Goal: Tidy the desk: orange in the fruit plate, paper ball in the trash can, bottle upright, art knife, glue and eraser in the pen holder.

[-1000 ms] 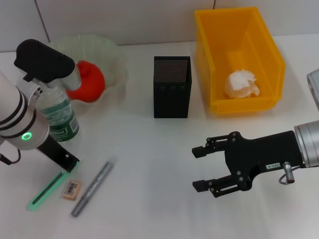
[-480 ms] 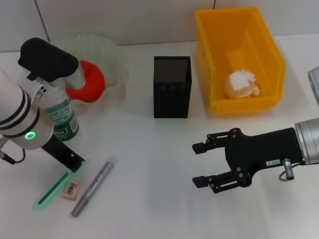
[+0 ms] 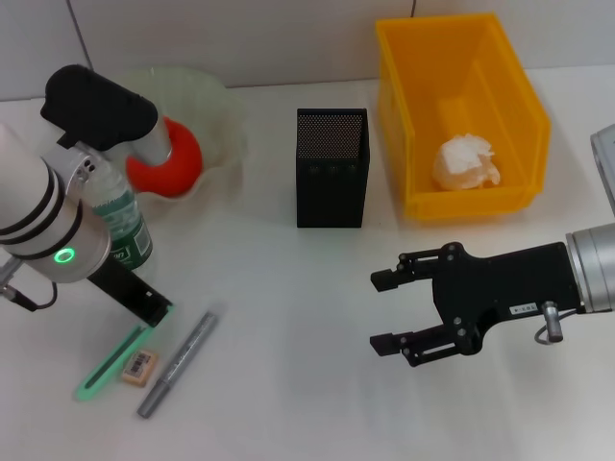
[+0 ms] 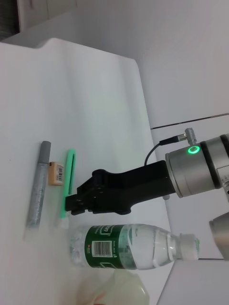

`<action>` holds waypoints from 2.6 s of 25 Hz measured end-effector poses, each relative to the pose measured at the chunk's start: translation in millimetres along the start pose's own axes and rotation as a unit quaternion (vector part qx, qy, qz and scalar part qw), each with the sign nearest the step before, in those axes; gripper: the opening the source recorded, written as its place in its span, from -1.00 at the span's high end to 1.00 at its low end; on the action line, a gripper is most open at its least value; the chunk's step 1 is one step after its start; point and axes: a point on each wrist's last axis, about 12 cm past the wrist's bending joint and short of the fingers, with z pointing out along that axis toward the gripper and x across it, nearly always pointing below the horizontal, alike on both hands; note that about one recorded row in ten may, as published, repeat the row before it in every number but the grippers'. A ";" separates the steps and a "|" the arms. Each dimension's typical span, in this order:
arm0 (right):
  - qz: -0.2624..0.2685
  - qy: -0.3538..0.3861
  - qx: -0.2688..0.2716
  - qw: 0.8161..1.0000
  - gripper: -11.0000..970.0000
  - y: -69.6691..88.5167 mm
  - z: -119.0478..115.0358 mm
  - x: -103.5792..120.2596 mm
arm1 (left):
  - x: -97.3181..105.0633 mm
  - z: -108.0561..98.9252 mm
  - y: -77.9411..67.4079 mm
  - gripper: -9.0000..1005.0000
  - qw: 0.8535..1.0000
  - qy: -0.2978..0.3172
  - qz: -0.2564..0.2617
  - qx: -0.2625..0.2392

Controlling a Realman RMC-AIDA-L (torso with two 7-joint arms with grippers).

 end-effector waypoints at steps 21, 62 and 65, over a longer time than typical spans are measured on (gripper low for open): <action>0.006 0.003 0.023 1.000 -0.58 -3.4 -3.4 4.2 | -22.3 -28.0 -22.0 0.77 0.997 -0.065 0.030 0.042; 0.024 -0.001 0.043 0.999 -0.58 0.8 -10.1 17.8 | -61.7 -88.9 -50.6 0.77 0.958 -0.263 0.078 0.085; 0.027 -0.002 0.042 0.999 -0.58 0.6 -8.6 18.5 | -64.6 -92.0 -52.5 0.77 0.953 -0.279 0.083 0.090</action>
